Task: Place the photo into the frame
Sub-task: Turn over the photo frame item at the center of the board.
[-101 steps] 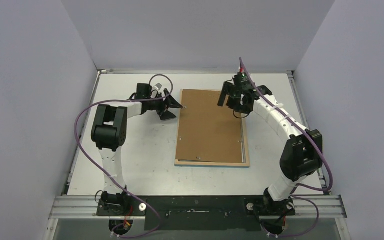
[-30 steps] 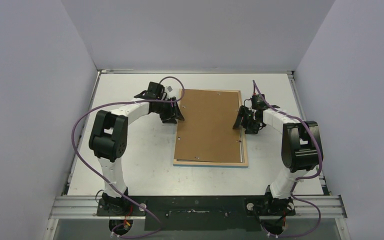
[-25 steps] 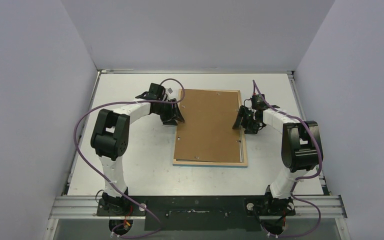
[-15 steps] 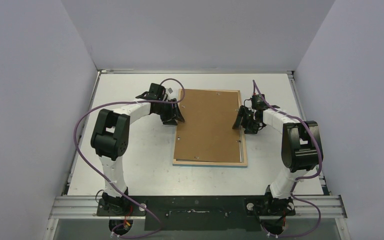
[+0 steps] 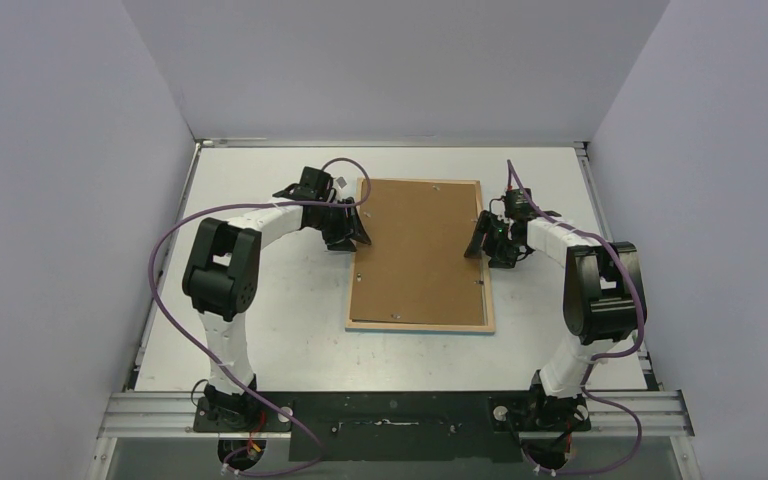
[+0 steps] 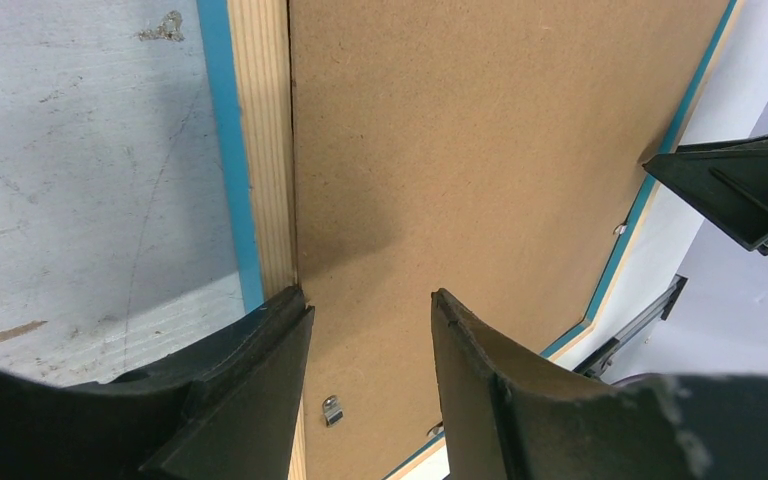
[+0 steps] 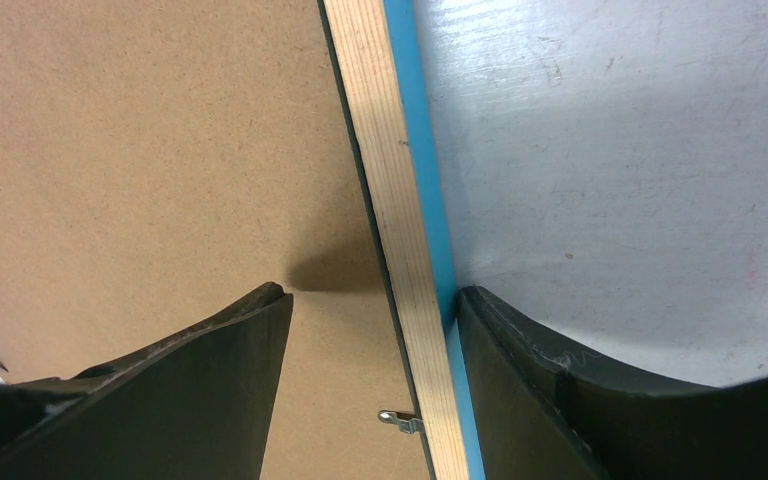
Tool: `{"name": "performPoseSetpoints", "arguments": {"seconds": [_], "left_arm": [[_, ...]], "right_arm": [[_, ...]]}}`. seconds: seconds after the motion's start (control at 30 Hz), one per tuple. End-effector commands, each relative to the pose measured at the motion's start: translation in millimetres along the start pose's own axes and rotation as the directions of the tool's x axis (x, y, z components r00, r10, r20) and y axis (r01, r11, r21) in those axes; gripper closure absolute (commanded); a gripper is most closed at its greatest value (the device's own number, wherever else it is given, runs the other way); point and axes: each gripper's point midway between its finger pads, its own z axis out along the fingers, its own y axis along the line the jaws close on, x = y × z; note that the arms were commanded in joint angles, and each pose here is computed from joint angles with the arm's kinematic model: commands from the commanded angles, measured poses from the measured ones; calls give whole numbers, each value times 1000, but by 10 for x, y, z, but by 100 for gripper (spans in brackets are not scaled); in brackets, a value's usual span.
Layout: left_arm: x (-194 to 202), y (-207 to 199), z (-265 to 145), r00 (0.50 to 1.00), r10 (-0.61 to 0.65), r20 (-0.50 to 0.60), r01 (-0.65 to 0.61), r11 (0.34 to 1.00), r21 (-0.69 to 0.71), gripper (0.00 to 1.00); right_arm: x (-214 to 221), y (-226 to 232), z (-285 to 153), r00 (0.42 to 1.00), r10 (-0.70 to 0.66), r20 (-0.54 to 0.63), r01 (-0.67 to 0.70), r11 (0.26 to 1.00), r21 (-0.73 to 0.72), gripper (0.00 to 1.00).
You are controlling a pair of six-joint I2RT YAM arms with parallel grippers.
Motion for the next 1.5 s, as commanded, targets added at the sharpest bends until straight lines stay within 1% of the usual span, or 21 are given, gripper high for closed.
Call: {"name": "performPoseSetpoints", "arguments": {"seconds": [0.0, 0.07, 0.17, 0.3, 0.53, 0.83, 0.9, 0.93, 0.97, 1.07, 1.2, 1.27, 1.33, 1.37, 1.47], "left_arm": [[172, 33, 147, 999, 1, -43, -2, 1000, -12, 54], [165, 29, 138, 999, 4, -39, -4, 1000, -13, 54], [242, 5, 178, 998, -8, -65, 8, 1000, -3, 54], [315, 88, 201, 997, -18, -76, 15, 999, -44, 54], [424, 101, 176, 995, -38, -88, 33, 998, -56, 56], [467, -17, 138, 995, -28, -95, 28, 1000, -3, 60], [440, -36, 98, 996, -18, -84, 18, 1000, -4, 60], [410, -22, 68, 997, -15, -73, 14, 1000, -17, 60], [377, 8, 31, 998, -2, -58, -1, 999, -40, 60], [241, 11, -99, 999, 44, 0, -44, 997, -67, 56], [38, -183, -300, 992, 109, 65, -109, 994, -8, 45], [-25, -240, -403, 986, 139, 96, -139, 990, -10, 41], [-41, -221, -485, 979, 161, 128, -157, 987, -38, 36], [-43, -206, -543, 975, 168, 147, -162, 985, -55, 34], [68, -44, -570, 974, 171, 148, -157, 982, -102, 32]], "right_arm": [[324, 12, 166, 994, 27, -110, -30, 999, -34, 37], [329, 21, 164, 993, 25, -113, -30, 999, -40, 37], [333, 26, 160, 993, 17, -116, -23, 999, -45, 37], [342, 25, 163, 993, 15, -119, -20, 999, -46, 37], [341, 37, 162, 992, 13, -122, -19, 998, -52, 37], [349, 114, 168, 992, 20, -128, -31, 996, -87, 39], [331, 116, 137, 992, 26, -120, -36, 996, -79, 40], [294, 110, 97, 994, 26, -102, -33, 997, -63, 40], [216, 71, 11, 998, 22, -57, -23, 1000, -20, 40], [40, -37, -265, 998, 8, 62, -14, 995, 102, 35], [-60, 8, -624, 981, -5, 195, -26, 988, 155, 28], [-42, 46, -770, 969, 1, 245, -44, 984, 172, 27], [18, 140, -869, 959, -14, 281, -37, 984, 175, 27], [93, 215, -880, 959, -24, 282, -25, 985, 170, 27], [266, 278, -842, 965, 33, 260, -74, 985, 153, 30]]}}
